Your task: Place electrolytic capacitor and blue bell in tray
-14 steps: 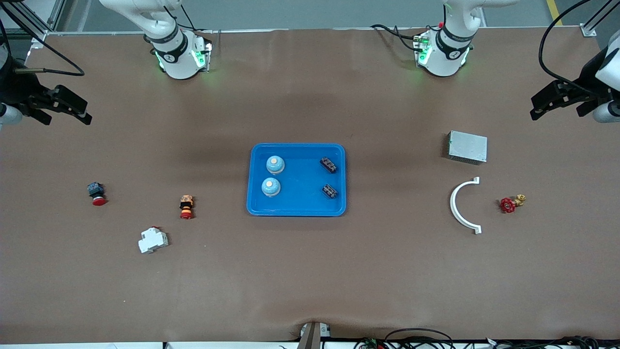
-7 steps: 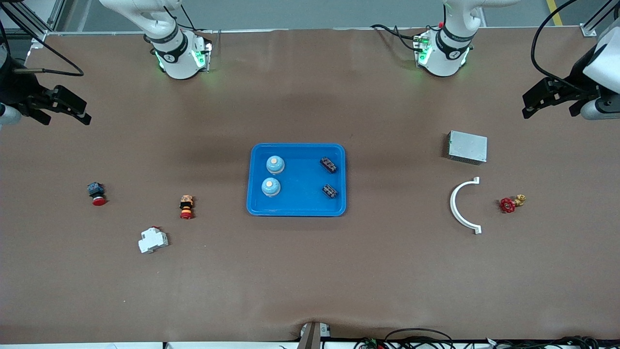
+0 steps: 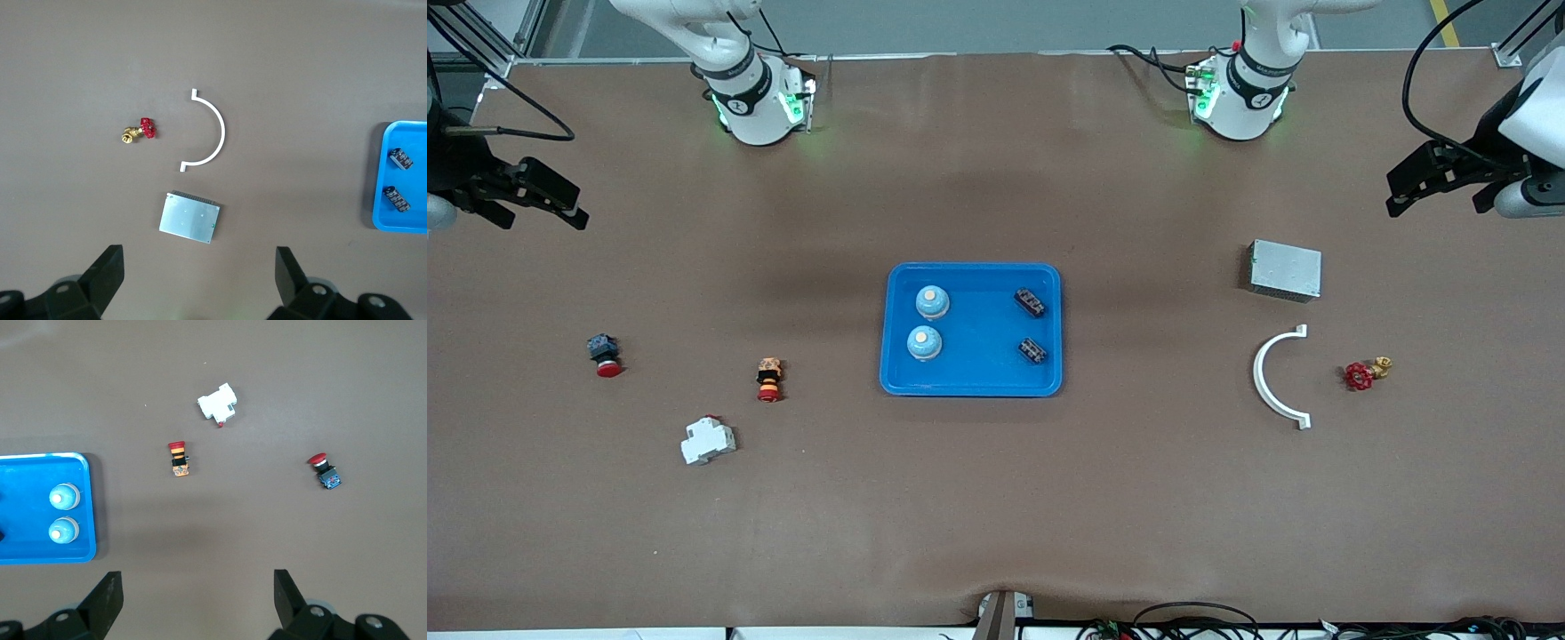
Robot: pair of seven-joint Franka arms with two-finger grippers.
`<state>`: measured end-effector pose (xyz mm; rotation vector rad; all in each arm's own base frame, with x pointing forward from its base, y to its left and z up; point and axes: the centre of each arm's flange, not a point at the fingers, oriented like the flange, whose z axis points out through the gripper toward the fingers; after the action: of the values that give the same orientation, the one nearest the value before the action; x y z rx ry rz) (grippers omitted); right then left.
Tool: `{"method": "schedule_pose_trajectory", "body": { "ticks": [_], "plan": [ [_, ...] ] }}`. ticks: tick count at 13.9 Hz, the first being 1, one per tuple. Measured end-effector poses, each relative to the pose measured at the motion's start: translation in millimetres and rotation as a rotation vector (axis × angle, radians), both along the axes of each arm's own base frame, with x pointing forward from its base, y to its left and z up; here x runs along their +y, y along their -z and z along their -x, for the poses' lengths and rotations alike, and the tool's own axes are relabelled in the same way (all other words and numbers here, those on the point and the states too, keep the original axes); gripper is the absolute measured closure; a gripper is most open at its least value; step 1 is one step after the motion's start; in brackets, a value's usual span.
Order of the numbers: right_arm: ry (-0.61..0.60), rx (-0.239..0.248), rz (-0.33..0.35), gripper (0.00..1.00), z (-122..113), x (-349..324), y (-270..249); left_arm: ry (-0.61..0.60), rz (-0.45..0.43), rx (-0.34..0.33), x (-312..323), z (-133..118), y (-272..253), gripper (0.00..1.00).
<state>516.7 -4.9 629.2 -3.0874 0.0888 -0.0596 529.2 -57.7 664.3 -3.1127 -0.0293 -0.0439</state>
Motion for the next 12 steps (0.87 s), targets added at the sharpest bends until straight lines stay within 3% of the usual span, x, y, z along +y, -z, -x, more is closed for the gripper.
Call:
{"method": "schedule_pose_trajectory", "body": {
  "ticks": [12],
  "plan": [
    [-0.037,0.023,-0.005,0.0,3,21,1,-0.005,0.029,0.039,1,5,0,0.0]
  ]
}}
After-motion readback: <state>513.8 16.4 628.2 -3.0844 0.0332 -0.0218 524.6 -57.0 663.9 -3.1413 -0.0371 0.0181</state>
